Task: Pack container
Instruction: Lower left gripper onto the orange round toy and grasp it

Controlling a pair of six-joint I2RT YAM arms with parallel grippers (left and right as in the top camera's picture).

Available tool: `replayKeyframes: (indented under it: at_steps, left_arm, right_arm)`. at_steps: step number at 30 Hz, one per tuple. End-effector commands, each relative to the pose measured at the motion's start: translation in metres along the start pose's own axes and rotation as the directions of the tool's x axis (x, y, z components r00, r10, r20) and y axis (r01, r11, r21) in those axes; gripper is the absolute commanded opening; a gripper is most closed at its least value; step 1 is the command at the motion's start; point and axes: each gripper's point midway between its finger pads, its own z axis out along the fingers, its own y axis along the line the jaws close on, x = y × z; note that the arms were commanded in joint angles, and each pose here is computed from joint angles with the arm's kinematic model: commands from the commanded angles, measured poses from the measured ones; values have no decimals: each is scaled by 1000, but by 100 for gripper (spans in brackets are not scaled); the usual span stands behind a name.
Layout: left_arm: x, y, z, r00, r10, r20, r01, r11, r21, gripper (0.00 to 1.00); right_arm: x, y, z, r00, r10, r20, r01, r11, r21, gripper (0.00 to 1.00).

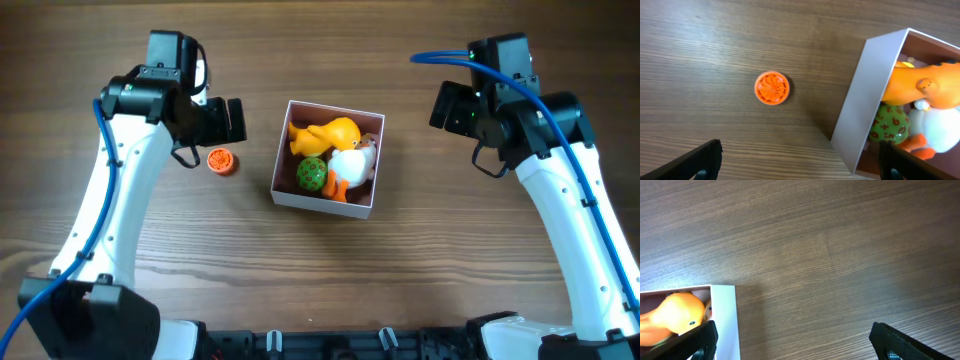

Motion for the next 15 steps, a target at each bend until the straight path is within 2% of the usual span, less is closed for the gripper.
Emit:
replayKeyframes:
  at_steps: [1,8,15]
  left_arm:
    - [10,-3,23,997,-7,-81,9,1000,22,100]
    - [35,7,92,986,-18,-164,18,1000,-2,100]
    - [39,11,117,984,-20,-179,17,1000,-19,100]
  right_arm:
    - [-6,-4,-7,1000,8,29,-8,1000,9,100]
    - [-6,-4,-7,1000,7,30,-8,1000,9,100]
    - [-6,-4,-7,1000,7,29,-8,1000,9,100]
